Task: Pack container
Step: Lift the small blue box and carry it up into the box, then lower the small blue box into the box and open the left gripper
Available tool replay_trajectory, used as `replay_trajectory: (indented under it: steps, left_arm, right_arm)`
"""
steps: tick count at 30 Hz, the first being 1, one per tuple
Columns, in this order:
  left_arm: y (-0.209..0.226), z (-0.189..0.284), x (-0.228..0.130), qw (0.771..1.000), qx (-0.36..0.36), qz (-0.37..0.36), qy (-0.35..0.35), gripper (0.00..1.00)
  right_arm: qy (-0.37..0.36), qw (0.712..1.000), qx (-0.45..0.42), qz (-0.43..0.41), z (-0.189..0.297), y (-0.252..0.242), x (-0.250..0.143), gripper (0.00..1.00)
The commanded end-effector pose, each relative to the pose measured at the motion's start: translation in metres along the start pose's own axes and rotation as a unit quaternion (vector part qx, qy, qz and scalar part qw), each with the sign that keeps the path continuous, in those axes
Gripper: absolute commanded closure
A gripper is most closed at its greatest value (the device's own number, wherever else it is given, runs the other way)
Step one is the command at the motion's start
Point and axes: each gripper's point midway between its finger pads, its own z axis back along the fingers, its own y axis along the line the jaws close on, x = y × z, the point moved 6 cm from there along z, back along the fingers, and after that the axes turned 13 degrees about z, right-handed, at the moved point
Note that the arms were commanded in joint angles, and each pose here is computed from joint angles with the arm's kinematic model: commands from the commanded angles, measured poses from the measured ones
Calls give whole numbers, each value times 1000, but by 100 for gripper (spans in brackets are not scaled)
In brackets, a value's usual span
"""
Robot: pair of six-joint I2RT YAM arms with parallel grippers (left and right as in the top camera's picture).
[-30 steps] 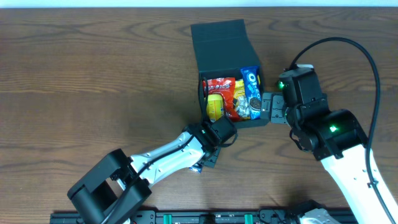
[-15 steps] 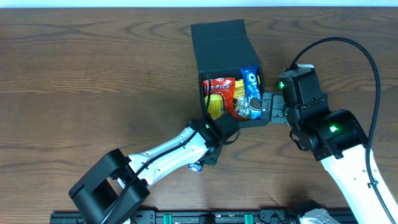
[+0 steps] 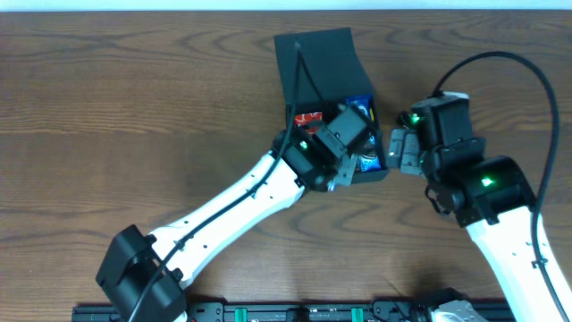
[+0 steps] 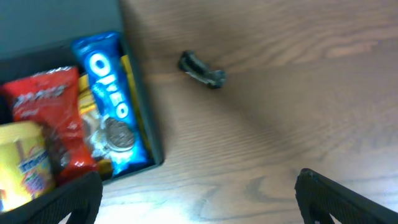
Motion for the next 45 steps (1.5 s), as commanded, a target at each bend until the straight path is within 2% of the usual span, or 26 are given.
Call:
replay_trajectory:
  steps: [1,7,16,26,29,32,39,45]
  left_arm:
    - [5,4,23,998,-1,55,-41,94]
    - [6,-25,35,994,-6,94,-48,94]
    - [10,-84,23,994,25,109,-18,94]
    - [7,-91,24,993,19,113,-23,93]
    - [7,-91,24,993,20,113,-23,80]
    - [8,-91,23,993,22,113,-22,81]
    - [9,-91,23,993,23,112,-21,54]
    - [9,-91,23,993,23,111,-21,49]
  right_arm:
    - [8,999,-6,-44,-4,-14,0,1]
    - [18,996,-21,-86,-10,-37,-1,1]
    - [20,995,-24,-96,-11,-42,-2,1]
    - [21,995,-15,-96,-11,-40,-2,1]
    - [23,995,-15,-95,-11,-40,-2,1]
    - [23,995,-15,-95,-11,-40,-3,1]
    - [23,995,-14,-95,-11,-40,-3,1]
    - [23,995,-14,-95,-11,-40,-3,1]
